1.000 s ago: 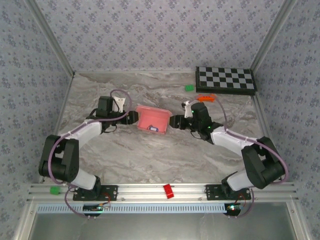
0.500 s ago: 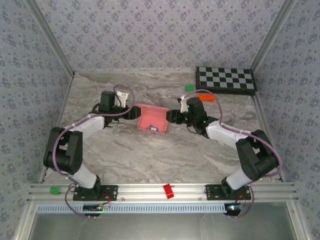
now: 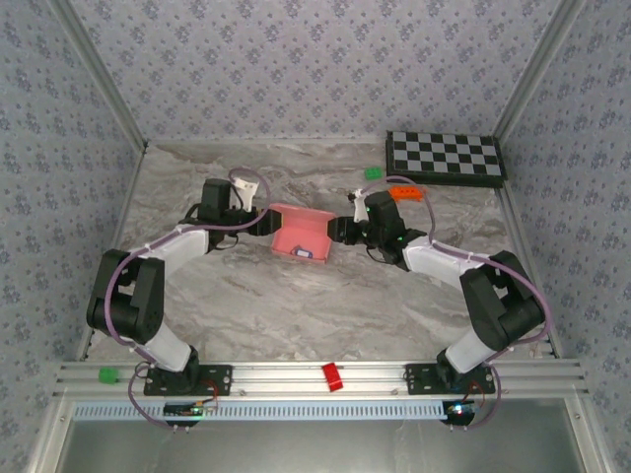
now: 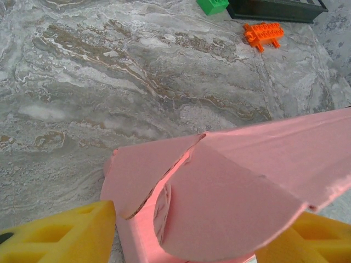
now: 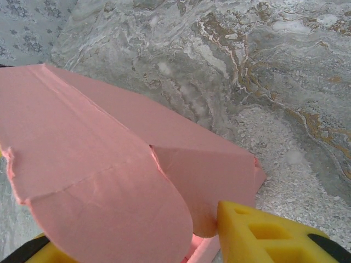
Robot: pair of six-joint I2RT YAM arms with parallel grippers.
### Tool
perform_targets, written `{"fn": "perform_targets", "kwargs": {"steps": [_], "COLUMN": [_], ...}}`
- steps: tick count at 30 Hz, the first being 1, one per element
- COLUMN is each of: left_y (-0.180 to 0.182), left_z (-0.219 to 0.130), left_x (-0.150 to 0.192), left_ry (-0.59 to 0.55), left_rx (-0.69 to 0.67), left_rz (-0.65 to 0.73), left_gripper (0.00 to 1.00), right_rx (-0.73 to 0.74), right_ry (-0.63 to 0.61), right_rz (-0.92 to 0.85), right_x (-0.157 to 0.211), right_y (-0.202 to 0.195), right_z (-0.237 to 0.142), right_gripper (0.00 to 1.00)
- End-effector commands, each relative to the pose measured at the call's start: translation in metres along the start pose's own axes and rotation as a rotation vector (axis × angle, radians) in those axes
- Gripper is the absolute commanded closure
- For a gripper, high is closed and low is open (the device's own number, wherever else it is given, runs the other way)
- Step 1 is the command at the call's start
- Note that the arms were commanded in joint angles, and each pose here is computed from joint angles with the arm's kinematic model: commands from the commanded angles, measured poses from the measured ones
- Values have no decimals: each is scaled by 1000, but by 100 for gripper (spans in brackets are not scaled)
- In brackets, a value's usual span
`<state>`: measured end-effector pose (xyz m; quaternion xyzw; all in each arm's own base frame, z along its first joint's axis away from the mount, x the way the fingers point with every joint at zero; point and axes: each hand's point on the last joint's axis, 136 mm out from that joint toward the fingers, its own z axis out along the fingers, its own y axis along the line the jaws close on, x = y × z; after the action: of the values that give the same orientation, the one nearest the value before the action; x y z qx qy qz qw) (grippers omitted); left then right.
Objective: Fold the paper box
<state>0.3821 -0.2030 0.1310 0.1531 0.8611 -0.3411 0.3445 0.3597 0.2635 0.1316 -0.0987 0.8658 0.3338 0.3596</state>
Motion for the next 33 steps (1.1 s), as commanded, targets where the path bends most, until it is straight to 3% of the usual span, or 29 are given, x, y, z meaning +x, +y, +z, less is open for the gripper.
{"fn": "perform_targets", "kwargs": {"steps": [1, 13, 21, 33], "left_y": [-8, -18, -5, 4], "left_z": [1, 10, 11, 9], "left_x": [-16, -4, 9, 22], "left_ry": [-39, -11, -9, -10], "left_rx": [23, 52, -26, -70], "left_rz": [59, 56, 43, 25], "left_gripper": [37, 49, 57, 59], "right_rx": [19, -1, 19, 9], "right_ry": [-7, 6, 16, 33], "right_rz": [-14, 5, 7, 14], "right_x": [-7, -7, 0, 14], "right_y": [0, 9, 10, 15], "right_z": [4, 14, 19, 23], "right_gripper": [60, 71, 71, 71]}}
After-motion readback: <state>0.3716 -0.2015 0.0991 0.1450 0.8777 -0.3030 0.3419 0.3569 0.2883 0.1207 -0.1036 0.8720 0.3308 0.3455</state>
